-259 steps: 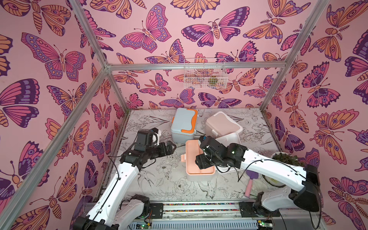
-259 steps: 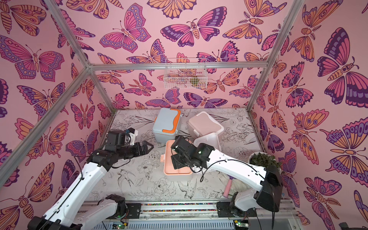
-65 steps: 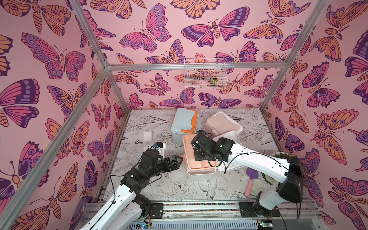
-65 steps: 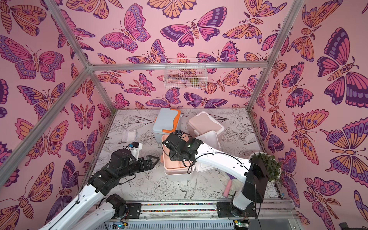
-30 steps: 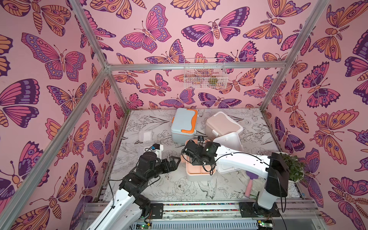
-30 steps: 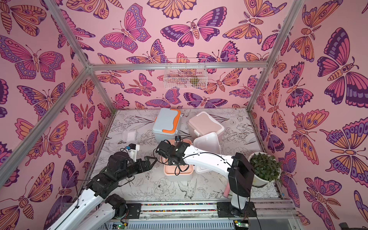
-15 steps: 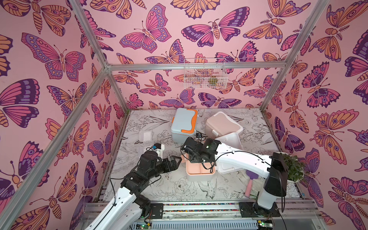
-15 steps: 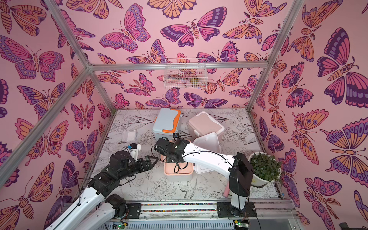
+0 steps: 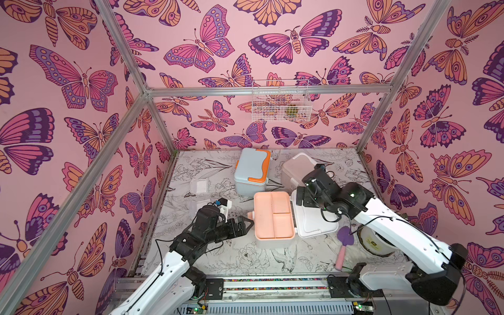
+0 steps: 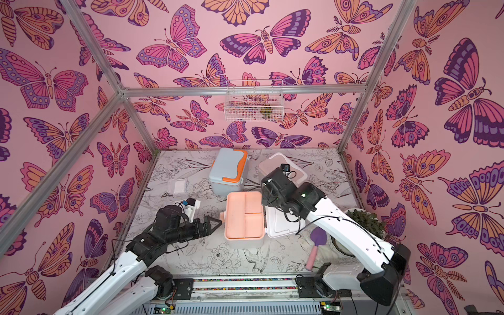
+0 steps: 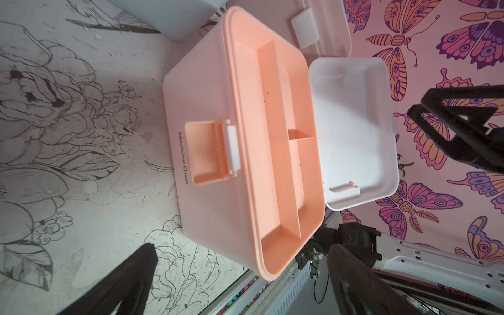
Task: Open first aid kits and take out gauze
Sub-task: Place the compartment layer in the first aid kit, then close the lid of the first aid kit.
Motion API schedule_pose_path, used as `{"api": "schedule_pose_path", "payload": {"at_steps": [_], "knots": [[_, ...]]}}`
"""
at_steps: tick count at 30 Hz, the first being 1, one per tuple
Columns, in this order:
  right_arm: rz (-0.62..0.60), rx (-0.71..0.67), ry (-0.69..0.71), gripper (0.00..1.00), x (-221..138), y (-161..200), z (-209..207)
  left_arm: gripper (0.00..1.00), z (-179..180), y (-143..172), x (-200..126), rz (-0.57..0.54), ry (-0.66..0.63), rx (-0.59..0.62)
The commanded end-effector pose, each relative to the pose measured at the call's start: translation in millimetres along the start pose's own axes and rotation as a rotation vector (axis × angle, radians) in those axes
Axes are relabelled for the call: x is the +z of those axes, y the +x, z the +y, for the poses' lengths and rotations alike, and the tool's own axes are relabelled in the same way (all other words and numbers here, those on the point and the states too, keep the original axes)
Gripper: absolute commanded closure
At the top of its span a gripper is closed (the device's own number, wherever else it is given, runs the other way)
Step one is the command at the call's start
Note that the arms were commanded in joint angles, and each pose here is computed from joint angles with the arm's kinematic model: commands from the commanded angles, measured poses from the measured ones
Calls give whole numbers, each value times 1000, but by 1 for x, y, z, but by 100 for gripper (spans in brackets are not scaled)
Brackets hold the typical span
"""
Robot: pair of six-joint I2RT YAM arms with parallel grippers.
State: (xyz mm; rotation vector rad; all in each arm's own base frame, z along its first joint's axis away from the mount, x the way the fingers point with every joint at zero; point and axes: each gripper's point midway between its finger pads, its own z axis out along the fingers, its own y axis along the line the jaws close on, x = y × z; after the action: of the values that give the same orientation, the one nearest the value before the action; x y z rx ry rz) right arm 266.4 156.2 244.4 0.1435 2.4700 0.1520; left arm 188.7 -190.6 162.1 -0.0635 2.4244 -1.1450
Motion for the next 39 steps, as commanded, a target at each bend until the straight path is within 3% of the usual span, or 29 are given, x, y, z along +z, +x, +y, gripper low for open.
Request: {"api": "schedule_pose_path", "payload": {"at_steps": [1, 8, 16, 33, 39], "knots": [[10, 23, -26, 1, 0, -1, -24, 0, -10, 8, 3, 34, 27, 0], [30, 171, -60, 1, 17, 9, -65, 0, -14, 16, 22, 61, 50, -8], [126, 204, -309, 1, 37, 32, -28, 0, -21, 21, 44, 95, 83, 1], [72, 228, -661, 1, -35, 12, 21, 0, -28, 23, 53, 99, 143, 32], [71, 158, -759, 1, -62, 12, 58, 0, -28, 23, 53, 87, 152, 47]]}}
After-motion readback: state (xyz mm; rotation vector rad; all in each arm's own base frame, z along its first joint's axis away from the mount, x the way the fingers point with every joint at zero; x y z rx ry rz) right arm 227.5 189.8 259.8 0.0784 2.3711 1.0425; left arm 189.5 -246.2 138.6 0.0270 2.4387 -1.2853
